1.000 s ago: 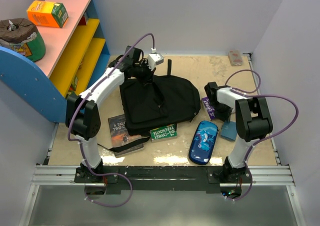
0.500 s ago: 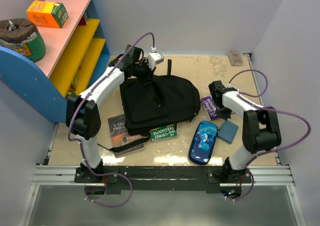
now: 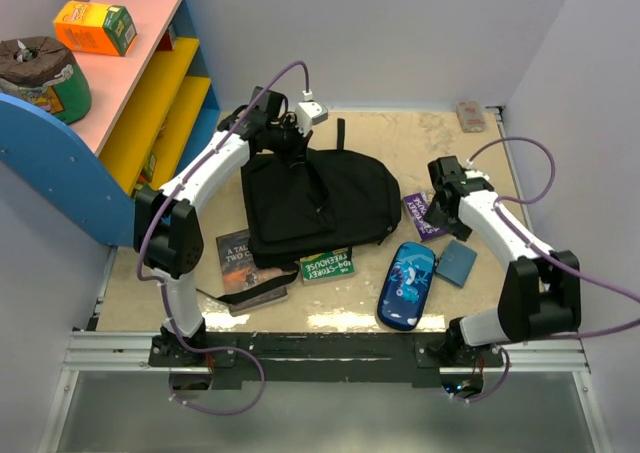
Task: Pack the student bag
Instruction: Pick up the personal item from the center of the board.
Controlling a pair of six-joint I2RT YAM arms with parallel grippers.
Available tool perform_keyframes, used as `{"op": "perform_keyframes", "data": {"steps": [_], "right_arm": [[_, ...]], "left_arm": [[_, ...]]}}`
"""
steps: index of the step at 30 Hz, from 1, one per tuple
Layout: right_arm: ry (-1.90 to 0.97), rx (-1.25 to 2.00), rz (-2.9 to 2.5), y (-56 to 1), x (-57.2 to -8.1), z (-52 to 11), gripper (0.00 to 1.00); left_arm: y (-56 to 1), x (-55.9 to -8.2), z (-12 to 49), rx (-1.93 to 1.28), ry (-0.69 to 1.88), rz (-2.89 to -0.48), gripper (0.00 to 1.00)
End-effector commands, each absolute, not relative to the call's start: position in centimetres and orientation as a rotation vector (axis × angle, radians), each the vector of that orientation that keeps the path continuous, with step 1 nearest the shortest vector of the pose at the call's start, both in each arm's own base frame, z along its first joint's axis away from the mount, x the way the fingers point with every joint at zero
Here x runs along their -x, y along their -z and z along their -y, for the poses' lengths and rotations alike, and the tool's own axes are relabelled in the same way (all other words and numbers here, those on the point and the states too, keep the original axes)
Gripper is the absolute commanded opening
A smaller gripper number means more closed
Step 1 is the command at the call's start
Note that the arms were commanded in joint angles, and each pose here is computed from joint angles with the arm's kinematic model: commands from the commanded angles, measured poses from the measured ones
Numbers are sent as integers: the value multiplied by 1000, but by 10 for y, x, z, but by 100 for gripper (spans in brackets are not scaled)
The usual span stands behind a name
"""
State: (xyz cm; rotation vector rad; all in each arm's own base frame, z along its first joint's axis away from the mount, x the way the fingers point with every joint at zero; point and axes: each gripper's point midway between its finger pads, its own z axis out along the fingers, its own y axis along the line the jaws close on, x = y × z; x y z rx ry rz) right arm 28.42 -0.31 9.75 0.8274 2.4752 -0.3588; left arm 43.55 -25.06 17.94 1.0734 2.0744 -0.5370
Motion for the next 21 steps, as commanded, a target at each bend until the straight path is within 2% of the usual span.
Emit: {"op": "perform_keyframes", "data": {"steps": [1, 3, 16, 21], "right_arm": [[338, -901, -2622, -66, -255, -8, 74], [346, -931, -2628, -61, -250, -9, 75], [624, -1004, -2635, -35, -243, 14, 65], [658, -1008, -2621, -28, -245, 18, 52]], "left_arm": [[-213, -446, 258, -1069, 543, -1968, 0], [-214, -446, 256, -1071, 536, -1961, 0], [-209, -446, 254, -1097, 527, -1936, 0], [-206, -449, 251, -1100, 520, -1938, 0]]}}
